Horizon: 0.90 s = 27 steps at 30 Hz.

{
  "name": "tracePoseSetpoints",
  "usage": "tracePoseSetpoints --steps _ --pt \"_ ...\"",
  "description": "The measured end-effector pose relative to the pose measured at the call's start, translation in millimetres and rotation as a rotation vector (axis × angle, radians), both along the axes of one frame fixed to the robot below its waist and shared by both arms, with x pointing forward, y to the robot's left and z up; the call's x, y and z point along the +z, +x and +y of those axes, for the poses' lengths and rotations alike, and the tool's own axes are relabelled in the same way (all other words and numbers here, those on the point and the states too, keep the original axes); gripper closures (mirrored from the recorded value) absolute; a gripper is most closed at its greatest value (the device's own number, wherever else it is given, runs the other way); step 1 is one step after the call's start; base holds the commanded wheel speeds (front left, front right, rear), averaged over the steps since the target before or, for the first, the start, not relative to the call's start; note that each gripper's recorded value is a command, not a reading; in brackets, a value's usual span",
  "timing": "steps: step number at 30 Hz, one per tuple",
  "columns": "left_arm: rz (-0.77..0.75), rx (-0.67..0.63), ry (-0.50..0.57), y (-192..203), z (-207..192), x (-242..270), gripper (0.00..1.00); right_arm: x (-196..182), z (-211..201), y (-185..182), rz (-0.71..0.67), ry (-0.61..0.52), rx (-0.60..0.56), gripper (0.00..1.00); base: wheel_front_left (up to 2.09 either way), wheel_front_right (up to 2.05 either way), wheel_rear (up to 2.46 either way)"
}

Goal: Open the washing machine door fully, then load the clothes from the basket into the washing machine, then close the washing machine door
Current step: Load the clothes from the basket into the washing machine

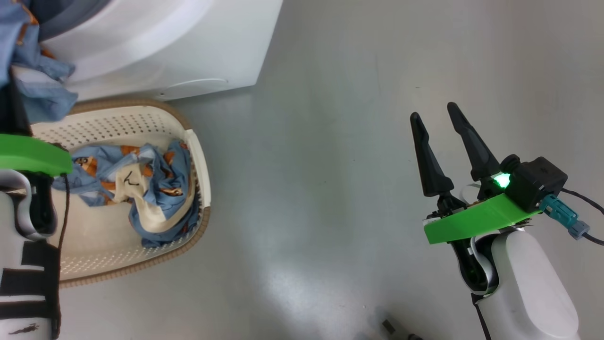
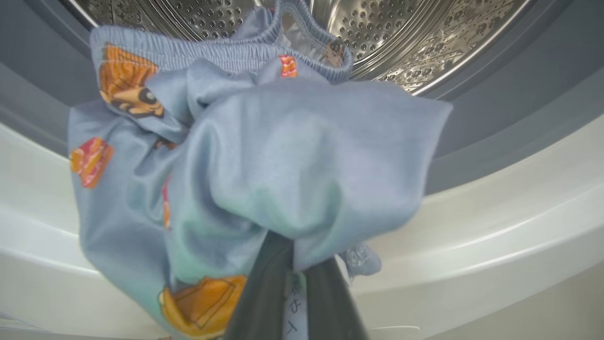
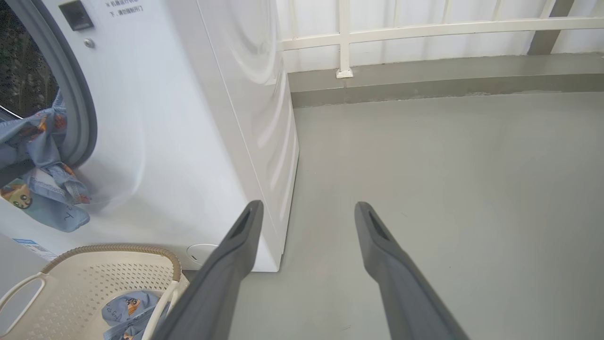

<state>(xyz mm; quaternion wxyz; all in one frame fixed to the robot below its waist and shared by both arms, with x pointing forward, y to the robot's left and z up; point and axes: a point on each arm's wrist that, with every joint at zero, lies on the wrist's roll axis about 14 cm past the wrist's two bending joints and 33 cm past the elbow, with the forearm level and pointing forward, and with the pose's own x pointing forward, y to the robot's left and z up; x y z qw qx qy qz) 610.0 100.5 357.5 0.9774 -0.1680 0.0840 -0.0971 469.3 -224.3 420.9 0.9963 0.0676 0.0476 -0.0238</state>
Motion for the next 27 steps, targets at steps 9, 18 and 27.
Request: tracePoseSetpoints --steps 9,18,27 --pt "-0.128 0.018 0.015 7 10 39 1.0 -1 5 3 -0.003 0.01 0.012 0.0 0.0 0.0 0.0" --pt "-0.194 -0.008 0.048 36 5 63 1.0 -5 5 6 0.001 0.024 0.007 0.0 0.0 0.0 0.0" --pt "-0.168 -0.054 0.113 74 -8 70 1.0 -6 2 4 0.003 0.028 -0.004 0.0 0.0 0.0 0.0"
